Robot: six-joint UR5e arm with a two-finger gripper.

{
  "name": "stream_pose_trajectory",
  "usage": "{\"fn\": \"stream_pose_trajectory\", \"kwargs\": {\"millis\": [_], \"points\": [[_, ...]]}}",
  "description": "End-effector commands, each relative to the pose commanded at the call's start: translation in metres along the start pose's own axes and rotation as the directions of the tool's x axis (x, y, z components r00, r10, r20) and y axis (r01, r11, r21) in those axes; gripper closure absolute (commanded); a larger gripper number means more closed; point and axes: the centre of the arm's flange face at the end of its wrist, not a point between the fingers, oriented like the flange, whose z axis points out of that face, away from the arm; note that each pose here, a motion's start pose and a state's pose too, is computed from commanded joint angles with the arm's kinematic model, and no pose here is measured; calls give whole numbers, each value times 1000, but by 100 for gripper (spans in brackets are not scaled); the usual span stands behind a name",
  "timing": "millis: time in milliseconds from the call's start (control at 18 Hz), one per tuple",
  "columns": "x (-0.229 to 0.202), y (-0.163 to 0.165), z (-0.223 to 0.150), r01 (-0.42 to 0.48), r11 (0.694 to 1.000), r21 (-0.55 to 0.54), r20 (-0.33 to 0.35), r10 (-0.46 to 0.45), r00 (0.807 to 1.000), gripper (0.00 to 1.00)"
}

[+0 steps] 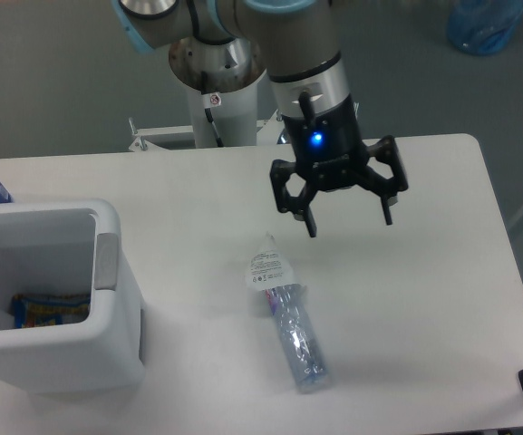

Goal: Place the trash in the trash can
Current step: 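Move the open gripper over the white paper on the bottle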

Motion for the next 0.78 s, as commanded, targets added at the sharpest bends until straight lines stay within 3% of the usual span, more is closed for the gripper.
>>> {"fn": "stream_pose_trajectory", "kwargs": {"millis": [611, 778], "points": [[15, 13, 23, 5, 999, -54, -48, -7, 999, 0], [32, 33, 47, -6, 995, -96, -77, -2, 997, 0]]}}
